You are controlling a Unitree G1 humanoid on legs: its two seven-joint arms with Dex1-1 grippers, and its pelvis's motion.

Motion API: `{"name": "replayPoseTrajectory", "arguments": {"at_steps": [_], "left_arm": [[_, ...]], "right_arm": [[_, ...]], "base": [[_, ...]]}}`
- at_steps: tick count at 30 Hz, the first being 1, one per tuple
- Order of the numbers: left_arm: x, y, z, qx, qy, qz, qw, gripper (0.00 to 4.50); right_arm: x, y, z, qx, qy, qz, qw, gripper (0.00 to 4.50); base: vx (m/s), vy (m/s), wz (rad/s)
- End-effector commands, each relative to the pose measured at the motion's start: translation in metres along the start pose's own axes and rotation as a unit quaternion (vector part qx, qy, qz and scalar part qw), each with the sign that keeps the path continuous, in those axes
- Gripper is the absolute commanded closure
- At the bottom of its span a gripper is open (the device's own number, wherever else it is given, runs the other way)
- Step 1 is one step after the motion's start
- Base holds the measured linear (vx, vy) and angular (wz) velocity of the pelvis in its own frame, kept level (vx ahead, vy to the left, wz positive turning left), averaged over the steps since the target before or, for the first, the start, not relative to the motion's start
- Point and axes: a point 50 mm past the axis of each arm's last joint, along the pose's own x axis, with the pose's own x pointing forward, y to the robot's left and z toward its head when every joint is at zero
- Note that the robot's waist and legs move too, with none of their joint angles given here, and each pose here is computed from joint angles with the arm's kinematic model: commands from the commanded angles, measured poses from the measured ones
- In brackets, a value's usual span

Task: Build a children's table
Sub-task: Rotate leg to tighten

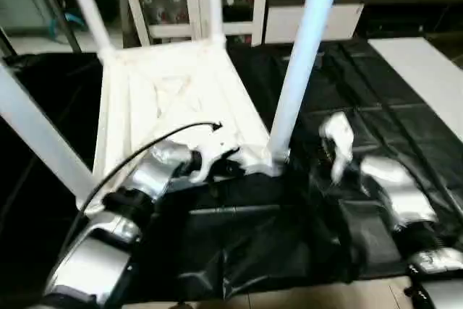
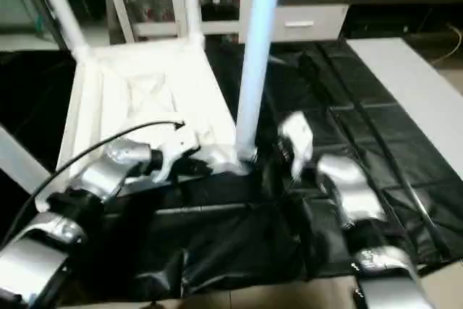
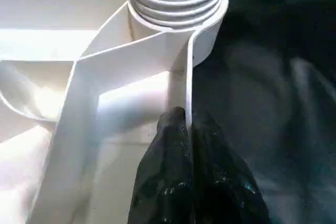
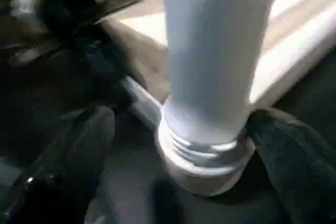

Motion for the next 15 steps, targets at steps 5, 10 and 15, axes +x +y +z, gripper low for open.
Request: {"name": "replayPoseTrajectory", "arguments": {"at_steps": [5,10,15], "left_arm": [[0.0099,-0.0340,-0.0242,-0.006,0.074,-0.156,0.985,4.50],[0.0103,-0.0324,-0.0194,0.000,0.073,-0.151,0.986,4.50],[0.0091,-0.0296,-0.0186,0.007,0.082,-0.140,0.987,4.50]], "right_arm": [[0.0015,0.0098,-0.0001,0.000,0.040,0.089,0.995,0.07],[0.0058,0.0118,0.0026,-0.013,0.049,0.103,0.993,0.07],[0.0091,0.0125,0.0028,-0.009,0.052,0.114,0.992,0.24]], "base": [[0.000,0.000,0.00],[0.000,0.000,0.00],[0.000,0.000,0.00]]}}
